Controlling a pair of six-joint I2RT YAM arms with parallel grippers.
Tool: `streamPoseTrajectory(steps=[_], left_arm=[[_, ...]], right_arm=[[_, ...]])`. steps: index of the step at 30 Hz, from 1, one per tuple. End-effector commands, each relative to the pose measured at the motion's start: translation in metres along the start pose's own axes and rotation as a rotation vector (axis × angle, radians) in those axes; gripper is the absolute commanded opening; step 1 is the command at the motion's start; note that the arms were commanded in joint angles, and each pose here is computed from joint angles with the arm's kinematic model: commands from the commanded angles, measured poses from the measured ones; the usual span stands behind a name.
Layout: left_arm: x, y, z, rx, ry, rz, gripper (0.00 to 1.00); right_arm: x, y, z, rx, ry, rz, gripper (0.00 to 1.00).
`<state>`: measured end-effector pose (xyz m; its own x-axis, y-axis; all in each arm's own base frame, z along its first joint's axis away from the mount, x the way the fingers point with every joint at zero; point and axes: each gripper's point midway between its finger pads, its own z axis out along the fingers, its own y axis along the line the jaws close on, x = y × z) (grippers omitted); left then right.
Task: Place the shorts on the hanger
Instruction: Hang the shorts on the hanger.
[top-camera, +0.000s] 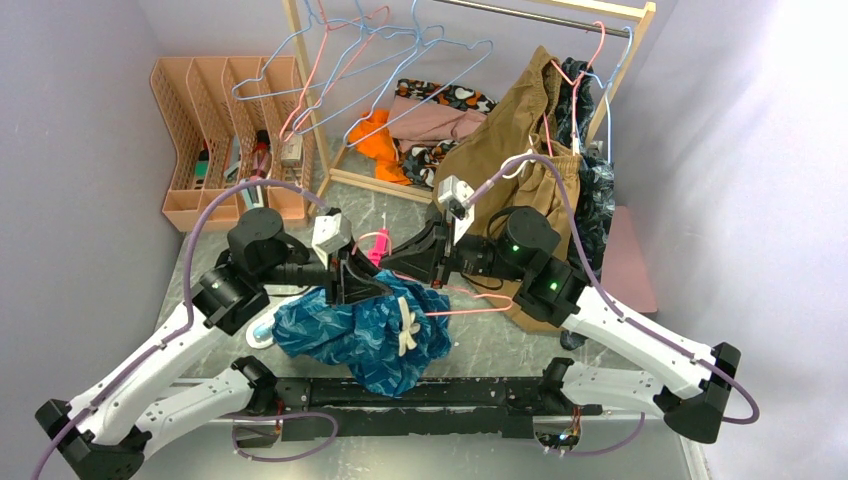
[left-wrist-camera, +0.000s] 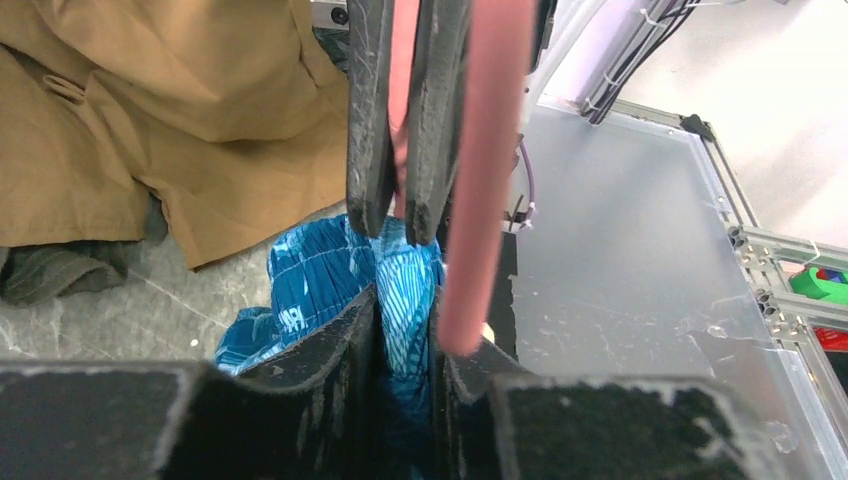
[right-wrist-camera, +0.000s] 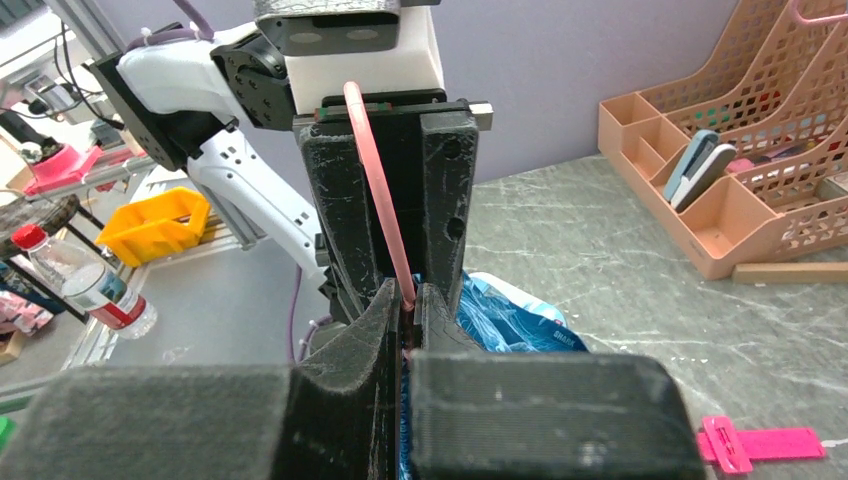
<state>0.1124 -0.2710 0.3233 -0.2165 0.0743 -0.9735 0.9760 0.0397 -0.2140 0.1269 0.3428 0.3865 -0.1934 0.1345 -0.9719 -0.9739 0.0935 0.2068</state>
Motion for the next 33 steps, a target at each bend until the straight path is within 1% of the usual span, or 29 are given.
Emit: streamPoseTrajectory(steps=[1, 2, 4, 7, 8, 10, 11, 12, 13, 18, 22, 23, 24, 26, 28, 31, 33], left_arm=[[-0.017, -0.007, 0.003, 0.053, -0.039, 0.037, 0.31], [-0.016, -0.006, 0.004, 0.054, -0.036, 0.029, 0.35], [-0.013, -0.004, 0.006, 0.054, -0.029, 0.019, 0.39], [-0.008, -0.004, 0.007, 0.063, -0.018, 0.007, 0.39], [-0.008, -0.004, 0.008, 0.067, -0.017, 0.005, 0.36], [-0.005, -0.005, 0.009, 0.078, -0.012, -0.003, 0.26], [-0.004, -0.005, 0.009, 0.082, -0.014, -0.003, 0.16], [-0.004, -0.005, 0.009, 0.082, -0.015, -0.004, 0.09], [-0.004, -0.004, 0.009, 0.079, -0.018, -0.003, 0.07], [-0.008, 0.001, 0.006, 0.028, -0.043, 0.021, 0.07], [-0.016, 0.015, -0.004, -0.107, -0.084, 0.065, 0.07], [-0.018, 0.017, -0.007, -0.135, -0.098, 0.079, 0.07], [-0.023, 0.016, -0.011, -0.157, -0.120, 0.100, 0.07], [-0.026, 0.020, -0.019, -0.210, -0.147, 0.124, 0.07], [-0.030, 0.024, -0.026, -0.265, -0.169, 0.146, 0.07], [-0.032, 0.030, -0.039, -0.352, -0.182, 0.166, 0.07], [-0.032, 0.031, -0.046, -0.390, -0.189, 0.180, 0.07]], right_arm=[[-0.017, 0.009, -0.001, -0.032, -0.064, -0.016, 0.00], [-0.019, 0.010, -0.001, -0.034, -0.071, -0.018, 0.00], [-0.019, 0.010, -0.001, -0.038, -0.075, -0.017, 0.00], [-0.024, 0.014, -0.002, -0.053, -0.092, -0.026, 0.00], [-0.026, 0.014, -0.002, -0.056, -0.096, -0.028, 0.00], [-0.027, 0.015, -0.002, -0.059, -0.101, -0.029, 0.00], [-0.028, 0.016, -0.002, -0.063, -0.105, -0.031, 0.00], [-0.028, 0.016, -0.002, -0.064, -0.106, -0.030, 0.00], [-0.029, 0.016, -0.002, -0.064, -0.108, -0.030, 0.00], [-0.027, 0.015, -0.002, -0.058, -0.101, -0.027, 0.00], [-0.016, 0.005, -0.003, -0.002, -0.060, -0.017, 0.00], [-0.016, 0.003, -0.003, 0.008, -0.054, -0.017, 0.08], [-0.016, 0.002, -0.004, 0.017, -0.046, -0.018, 0.20], [-0.016, 0.000, -0.005, 0.033, -0.034, -0.019, 0.34], [-0.017, -0.004, -0.007, 0.066, -0.026, -0.021, 0.40], [-0.028, -0.011, -0.017, 0.137, -0.028, -0.061, 0.44], [-0.039, -0.013, -0.026, 0.179, -0.044, -0.091, 0.48]])
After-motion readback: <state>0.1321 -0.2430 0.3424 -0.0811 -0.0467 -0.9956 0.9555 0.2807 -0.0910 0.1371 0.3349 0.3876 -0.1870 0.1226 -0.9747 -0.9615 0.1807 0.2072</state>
